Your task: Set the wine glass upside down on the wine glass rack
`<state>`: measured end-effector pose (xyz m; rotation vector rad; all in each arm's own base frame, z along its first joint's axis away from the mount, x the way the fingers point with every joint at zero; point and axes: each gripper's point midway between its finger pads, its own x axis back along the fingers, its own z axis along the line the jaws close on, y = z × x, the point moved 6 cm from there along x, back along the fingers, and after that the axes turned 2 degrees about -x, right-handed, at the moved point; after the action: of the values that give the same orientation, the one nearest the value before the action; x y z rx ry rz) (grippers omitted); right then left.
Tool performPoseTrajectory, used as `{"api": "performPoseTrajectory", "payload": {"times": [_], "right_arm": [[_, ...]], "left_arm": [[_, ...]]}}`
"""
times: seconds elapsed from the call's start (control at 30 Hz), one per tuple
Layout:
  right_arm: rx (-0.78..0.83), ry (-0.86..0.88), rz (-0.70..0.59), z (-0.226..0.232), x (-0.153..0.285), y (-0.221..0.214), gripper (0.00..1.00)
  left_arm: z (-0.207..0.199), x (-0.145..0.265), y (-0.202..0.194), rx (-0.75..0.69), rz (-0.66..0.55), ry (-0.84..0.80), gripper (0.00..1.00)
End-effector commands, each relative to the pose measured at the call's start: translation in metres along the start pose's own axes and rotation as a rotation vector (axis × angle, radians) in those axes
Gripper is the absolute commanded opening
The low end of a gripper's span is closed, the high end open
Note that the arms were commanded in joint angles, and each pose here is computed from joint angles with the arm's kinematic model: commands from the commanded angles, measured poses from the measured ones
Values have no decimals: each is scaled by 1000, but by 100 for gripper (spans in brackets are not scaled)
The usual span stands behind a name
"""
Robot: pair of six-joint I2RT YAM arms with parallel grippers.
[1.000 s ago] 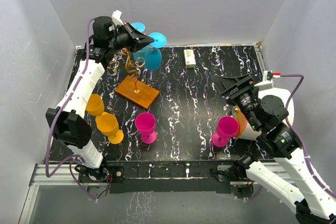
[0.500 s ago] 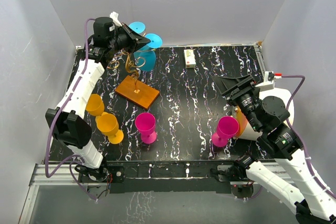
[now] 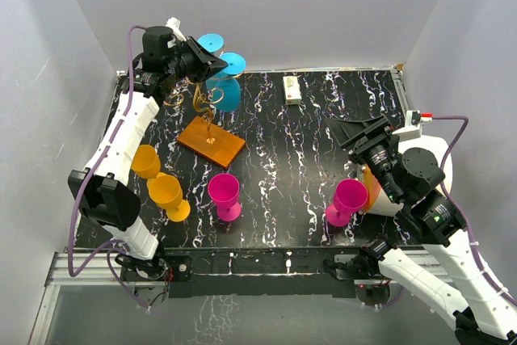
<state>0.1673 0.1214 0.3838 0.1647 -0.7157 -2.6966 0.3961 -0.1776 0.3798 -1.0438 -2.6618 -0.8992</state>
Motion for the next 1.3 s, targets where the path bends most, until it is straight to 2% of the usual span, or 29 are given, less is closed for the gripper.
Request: {"api": "performPoseTrajectory", "payload": {"times": [0.0, 0.3, 0.6, 0.73, 0.9, 0.97, 1.17, 1.23, 1.27], "right_arm": [[-14, 47, -45, 15, 5, 13, 64], [-19, 35, -44, 11, 6, 11, 64], [3, -32, -14, -4, 5, 3, 64], [64, -117, 25, -20, 5, -4, 65], [221, -287, 121, -41, 5, -9, 65], [286, -371, 157, -49, 7, -9, 62], [406, -536, 232, -63, 19, -4, 60], [430, -586, 280, -68, 23, -7, 60], [438, -610, 309, -71, 25, -8, 60]], "left_arm": [[-13, 25, 3, -69, -26, 2, 15], [-13, 41, 3, -131, -56, 39, 27], [-25, 68, -3, -238, -51, -22, 46], [-31, 87, -8, -310, -69, -59, 48], [-36, 120, -12, -455, -134, -73, 49], [-37, 133, -15, -506, -162, -85, 51], [-22, 172, -43, -611, -202, -109, 77], [-13, 183, -50, -620, -231, -82, 94], [-10, 189, -52, -624, -250, -70, 98]]}}
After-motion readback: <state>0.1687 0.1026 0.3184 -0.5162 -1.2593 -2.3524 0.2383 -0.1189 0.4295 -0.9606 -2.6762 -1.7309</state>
